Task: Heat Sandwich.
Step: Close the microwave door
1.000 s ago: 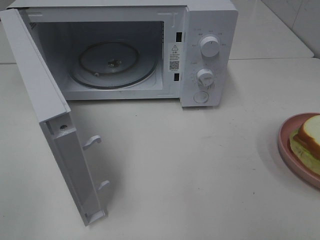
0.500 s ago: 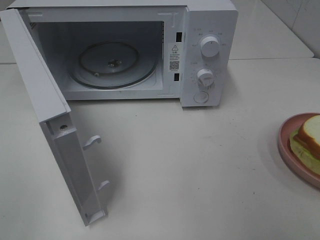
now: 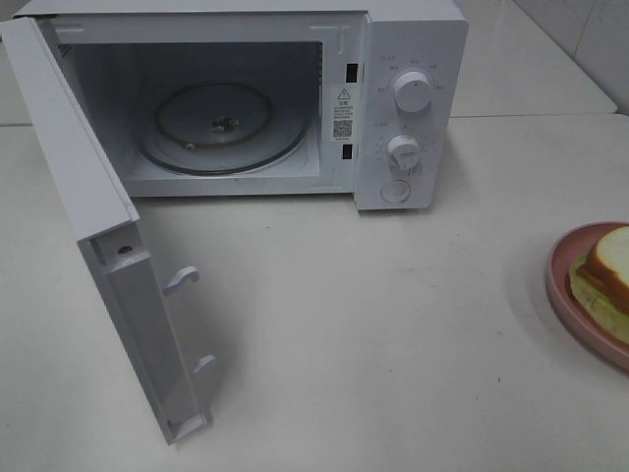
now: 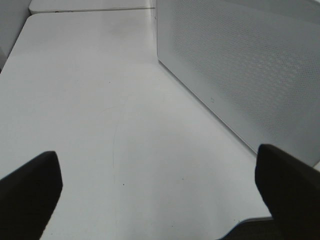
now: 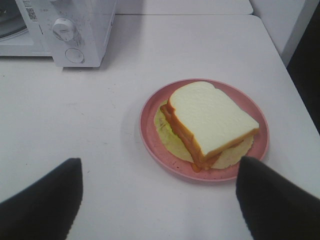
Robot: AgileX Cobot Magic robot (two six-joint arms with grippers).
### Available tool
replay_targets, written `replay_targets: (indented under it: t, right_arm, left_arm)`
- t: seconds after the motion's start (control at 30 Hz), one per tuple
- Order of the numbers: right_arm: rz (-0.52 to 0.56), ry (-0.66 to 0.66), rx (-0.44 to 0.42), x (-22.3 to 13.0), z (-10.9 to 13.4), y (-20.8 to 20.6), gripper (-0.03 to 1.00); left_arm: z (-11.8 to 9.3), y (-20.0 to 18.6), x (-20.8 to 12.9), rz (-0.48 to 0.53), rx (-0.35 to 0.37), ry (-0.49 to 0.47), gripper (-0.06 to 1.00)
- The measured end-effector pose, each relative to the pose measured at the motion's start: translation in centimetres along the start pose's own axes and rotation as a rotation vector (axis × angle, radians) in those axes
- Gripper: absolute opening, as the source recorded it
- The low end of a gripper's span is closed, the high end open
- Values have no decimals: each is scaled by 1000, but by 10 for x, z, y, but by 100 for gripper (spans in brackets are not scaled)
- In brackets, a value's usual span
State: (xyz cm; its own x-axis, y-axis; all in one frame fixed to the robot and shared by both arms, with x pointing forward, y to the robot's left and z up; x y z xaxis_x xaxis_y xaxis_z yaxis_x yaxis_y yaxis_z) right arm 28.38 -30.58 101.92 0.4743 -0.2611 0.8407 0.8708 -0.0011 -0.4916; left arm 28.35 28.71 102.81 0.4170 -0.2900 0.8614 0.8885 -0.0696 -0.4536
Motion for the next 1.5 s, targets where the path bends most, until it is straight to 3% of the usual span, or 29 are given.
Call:
replay_targets:
  t: [1.3, 1.5]
  right_arm:
    - [0, 0, 0, 0, 0, 0, 76]
    - [0, 0, 0, 0, 0, 0, 76]
  left_arm:
    - [-1, 0, 0, -2, -5, -3, 97]
    - [0, -1, 13, -43, -11, -15, 97]
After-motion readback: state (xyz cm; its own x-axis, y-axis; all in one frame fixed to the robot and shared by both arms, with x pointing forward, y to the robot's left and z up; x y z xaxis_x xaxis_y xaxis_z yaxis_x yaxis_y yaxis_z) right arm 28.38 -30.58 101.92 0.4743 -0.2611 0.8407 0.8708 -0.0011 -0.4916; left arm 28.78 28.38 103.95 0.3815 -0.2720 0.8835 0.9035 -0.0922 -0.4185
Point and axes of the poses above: a point on each arm's last joint axis where the gripper is mounted, y pointing out along that axis toward the gripper, z along the wrist's bending axis when the last joint is at zero, x = y × z, the point moved 6 cm from there along y, pointing out along that axis toward the gripper, and after that the axes turned 15 degrees about y, right-handed, at the moved point
